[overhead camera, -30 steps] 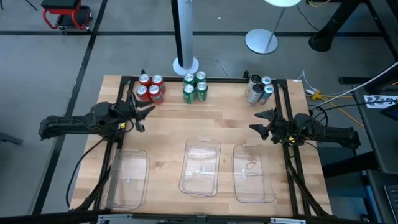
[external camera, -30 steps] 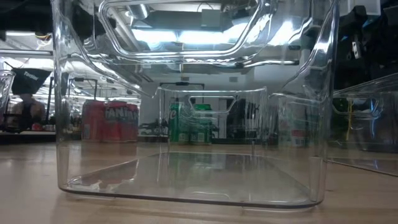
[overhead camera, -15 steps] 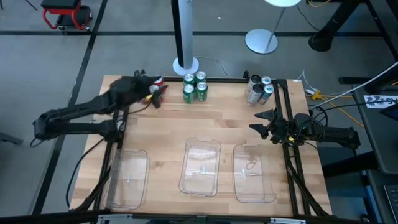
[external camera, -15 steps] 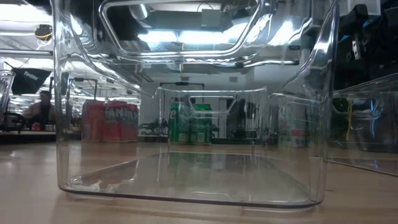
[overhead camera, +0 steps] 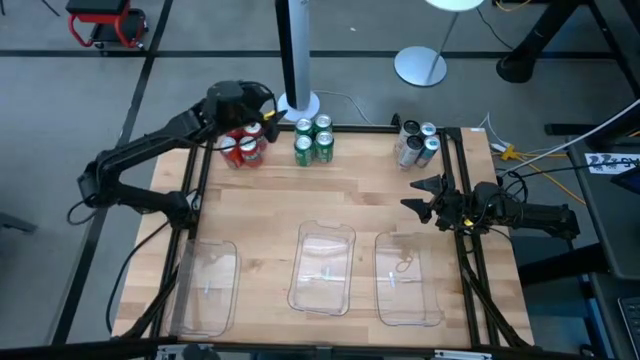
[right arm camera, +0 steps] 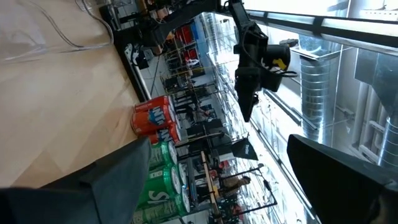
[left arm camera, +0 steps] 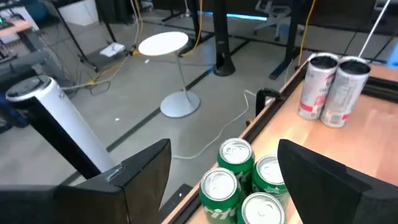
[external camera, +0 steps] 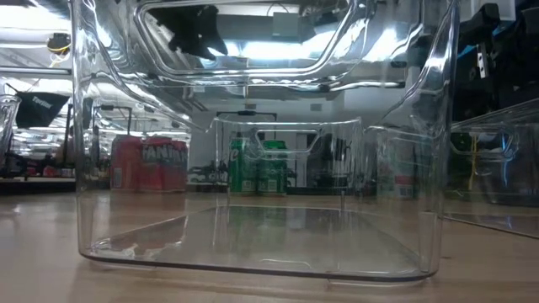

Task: Sort soda cans
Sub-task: Put the green soda can into the middle transparent bin

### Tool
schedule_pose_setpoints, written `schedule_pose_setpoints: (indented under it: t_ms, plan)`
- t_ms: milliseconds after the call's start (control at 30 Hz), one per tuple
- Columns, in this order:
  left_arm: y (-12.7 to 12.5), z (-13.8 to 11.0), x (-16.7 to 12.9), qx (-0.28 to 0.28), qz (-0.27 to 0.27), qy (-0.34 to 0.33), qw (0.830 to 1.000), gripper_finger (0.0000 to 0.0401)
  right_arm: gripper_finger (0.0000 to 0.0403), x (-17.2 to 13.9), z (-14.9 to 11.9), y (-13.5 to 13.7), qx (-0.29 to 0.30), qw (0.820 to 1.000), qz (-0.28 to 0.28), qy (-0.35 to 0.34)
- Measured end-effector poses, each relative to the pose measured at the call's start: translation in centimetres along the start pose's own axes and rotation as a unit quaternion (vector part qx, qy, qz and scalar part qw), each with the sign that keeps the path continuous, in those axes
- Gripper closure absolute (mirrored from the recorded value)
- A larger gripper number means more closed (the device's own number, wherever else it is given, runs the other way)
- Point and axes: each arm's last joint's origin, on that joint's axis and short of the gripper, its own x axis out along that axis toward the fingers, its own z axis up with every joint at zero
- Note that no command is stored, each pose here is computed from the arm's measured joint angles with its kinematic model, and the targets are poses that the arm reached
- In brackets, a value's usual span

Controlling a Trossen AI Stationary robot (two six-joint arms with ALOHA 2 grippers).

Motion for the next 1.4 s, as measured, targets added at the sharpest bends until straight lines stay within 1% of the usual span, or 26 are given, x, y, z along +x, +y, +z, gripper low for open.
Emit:
schedule_pose_setpoints:
  t_ms: [100, 267, 367, 467, 600, 667, 733, 867, 1000, 1067, 1167, 1333, 1400]
  plan:
    - [-0.2, 0.4, 0.5, -0.003, 0.0, -0.02, 1.0, 0.0116, 0.0027, 0.0, 0.0, 0.0, 0.0, 1.0, 0.0, 0.0]
    - [-0.4, 0.6, 0.6, -0.008, 0.002, -0.028, 1.0, 0.0116, 0.0027, 0.0, 0.0, 0.0, 0.001, 1.0, 0.0, 0.0]
    - [-0.3, 0.6, 0.5, -0.011, 0.005, -0.031, 0.999, 0.0106, 0.0027, 0.0, 0.0, 0.0, 0.001, 1.0, 0.0, 0.0]
    - [-0.6, 0.6, 0.9, -0.01, -0.01, -0.033, 0.999, 0.008, 0.0027, 0.0, 0.0, 0.0, 0.001, 1.0, 0.0, 0.0]
    - [-1.4, 0.0, 2.0, -0.003, -0.026, -0.011, 1.0, 0.0033, 0.0027, 0.0, 0.0, 0.0, 0.0, 1.0, -0.001, -0.001]
    - [-1.7, -0.3, 2.4, -0.013, -0.039, -0.002, 0.999, 0.0015, 0.0027, 0.0, 0.0, 0.0, 0.0, 1.0, -0.001, -0.001]
    - [-1.9, -0.6, 3.1, -0.032, -0.056, 0.008, 0.998, 0.0005, 0.0027, 0.0, 0.0, 0.0, 0.0, 1.0, -0.001, 0.0]
    - [-2.5, -0.9, 4.5, -0.058, -0.087, 0.033, 0.994, 0.0004, 0.0027, 0.0, 0.0, 0.0, -0.001, 1.0, 0.003, 0.0]
    - [-2.9, -1.5, 6.0, -0.076, -0.087, 0.057, 0.992, 0.0005, 0.0027, 0.0, 0.0, 0.2, -0.016, 1.0, 0.01, 0.002]
    - [-3.0, -1.8, 6.5, -0.069, -0.079, 0.066, 0.992, 0.0005, 0.0027, 0.0, 0.0, 0.2, -0.027, 1.0, 0.011, 0.002]
    - [-3.1, -1.9, 6.8, -0.064, -0.079, 0.063, 0.993, 0.0005, 0.0027, 0.0, -0.1, 0.2, -0.029, 0.999, 0.013, 0.003]
    - [-4.5, -2.7, 7.3, -0.044, -0.097, 0.087, 0.99, 0.0005, 0.0027, 0.0, -0.1, 0.2, -0.029, 0.999, 0.013, 0.003]
    - [-4.8, -2.8, 7.3, -0.052, -0.1, 0.089, 0.99, 0.0005, 0.0027, 0.0, -0.1, 0.3, -0.029, 0.999, 0.015, 0.003]
